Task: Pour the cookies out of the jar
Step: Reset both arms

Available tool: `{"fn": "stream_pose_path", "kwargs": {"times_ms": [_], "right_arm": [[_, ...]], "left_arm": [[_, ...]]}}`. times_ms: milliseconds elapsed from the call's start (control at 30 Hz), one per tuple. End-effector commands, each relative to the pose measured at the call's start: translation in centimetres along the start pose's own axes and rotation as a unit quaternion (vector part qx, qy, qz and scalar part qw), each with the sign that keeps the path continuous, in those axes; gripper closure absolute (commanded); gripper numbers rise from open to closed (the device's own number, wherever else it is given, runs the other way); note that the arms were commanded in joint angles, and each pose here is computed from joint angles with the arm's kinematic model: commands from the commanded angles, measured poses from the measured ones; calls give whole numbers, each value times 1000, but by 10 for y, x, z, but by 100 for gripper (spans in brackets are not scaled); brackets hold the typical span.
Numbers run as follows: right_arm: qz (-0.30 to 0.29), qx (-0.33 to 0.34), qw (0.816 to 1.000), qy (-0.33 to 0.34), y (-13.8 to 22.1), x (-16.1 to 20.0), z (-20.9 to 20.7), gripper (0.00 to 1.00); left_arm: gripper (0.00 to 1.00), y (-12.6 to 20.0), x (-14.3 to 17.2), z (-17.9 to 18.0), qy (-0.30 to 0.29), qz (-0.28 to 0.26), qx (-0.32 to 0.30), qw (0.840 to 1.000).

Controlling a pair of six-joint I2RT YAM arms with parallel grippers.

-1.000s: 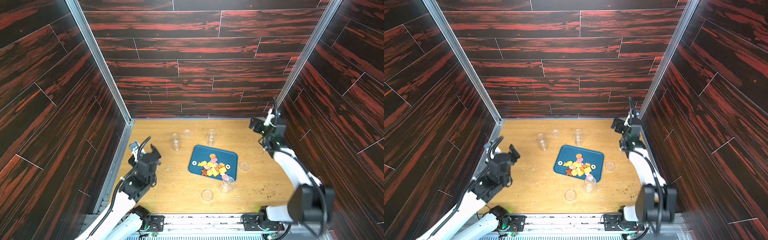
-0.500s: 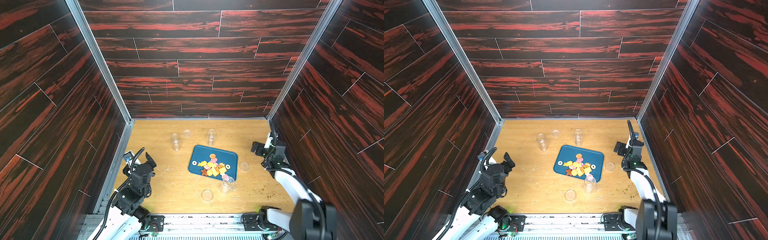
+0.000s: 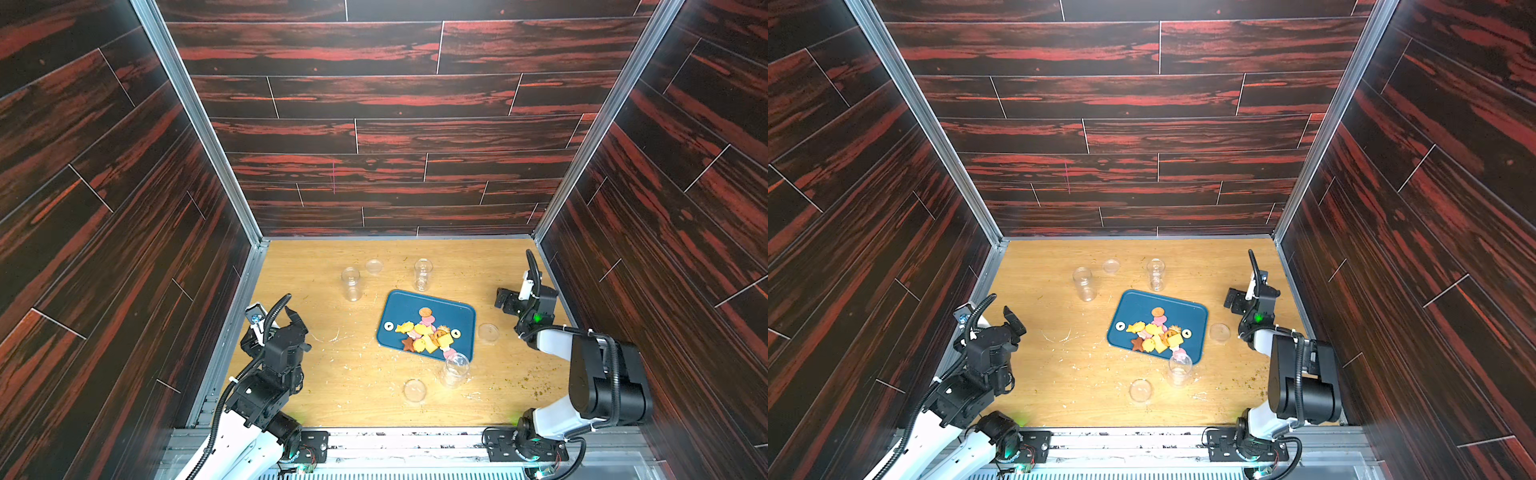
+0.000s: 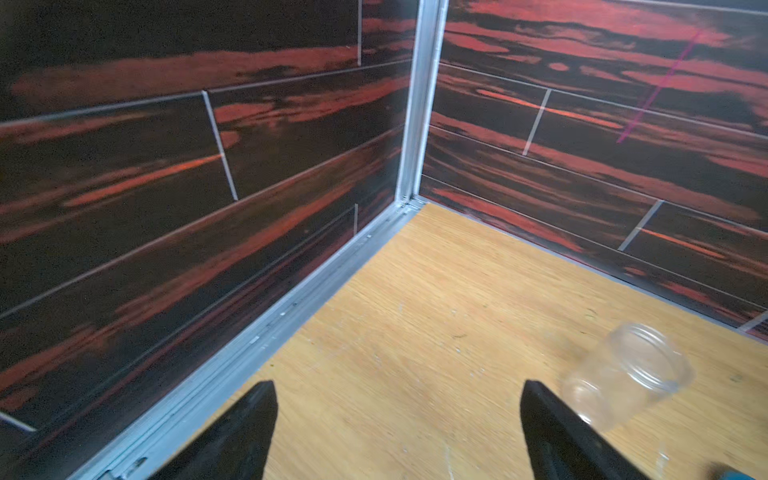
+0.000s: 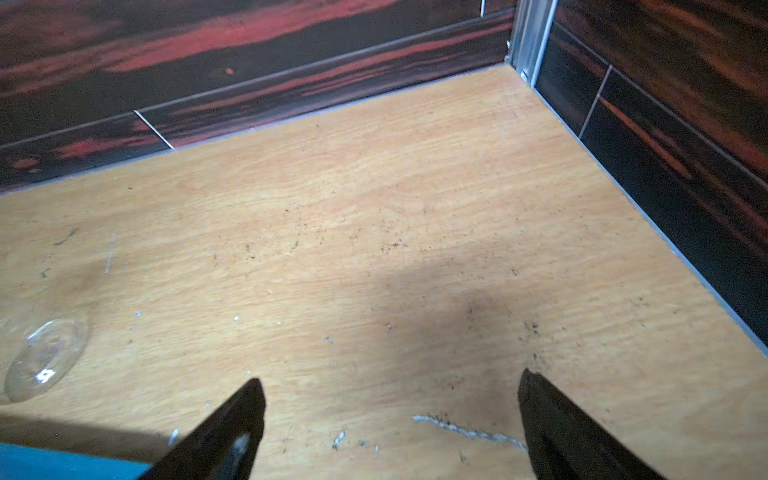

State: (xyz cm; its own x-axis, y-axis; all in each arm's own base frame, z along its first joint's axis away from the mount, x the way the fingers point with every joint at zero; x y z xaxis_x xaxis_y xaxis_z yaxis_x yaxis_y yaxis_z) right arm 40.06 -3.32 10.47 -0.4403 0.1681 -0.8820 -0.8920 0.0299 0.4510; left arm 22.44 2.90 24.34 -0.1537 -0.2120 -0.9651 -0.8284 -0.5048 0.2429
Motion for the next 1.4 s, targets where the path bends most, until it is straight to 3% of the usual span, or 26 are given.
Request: {"fn": "stream_pose_path", "kwargs": {"times_ms": [0, 400, 567, 800, 1133, 1367], "right_arm": [[-28, -15, 999, 15, 0, -5, 4, 2], [-27, -34, 999, 26, 0, -5, 10, 2], [-22, -36, 999, 27, -2, -4, 11, 2], [-21, -45, 998, 30, -2, -4, 13, 2], [-14, -46, 998, 31, -5, -4, 14, 2], [-7, -48, 998, 29, -8, -4, 14, 1]], "left_arm": [[5, -12, 9, 6, -13, 0, -30, 999], [5, -83, 38, 20, -29, 46, -89, 995], [2, -97, 53, 17, -54, 58, -77, 994], [0, -112, 64, 14, -39, 48, -70, 996], [0, -137, 86, -16, -44, 63, -5, 997], [0, -147, 88, -47, -75, 64, 89, 991]]}}
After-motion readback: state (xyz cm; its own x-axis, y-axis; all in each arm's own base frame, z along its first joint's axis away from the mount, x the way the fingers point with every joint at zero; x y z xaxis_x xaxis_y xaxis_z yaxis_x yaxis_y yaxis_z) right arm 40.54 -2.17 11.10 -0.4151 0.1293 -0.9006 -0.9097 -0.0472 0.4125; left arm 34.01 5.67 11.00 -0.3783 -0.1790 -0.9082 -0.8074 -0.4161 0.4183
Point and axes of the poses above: each gripper's point midway between its finger pads, its own y axis back along the fingers, its own z axis along the line the jaws close on, x = y × z, the point moved 2 cm from there along y, back along the fingers
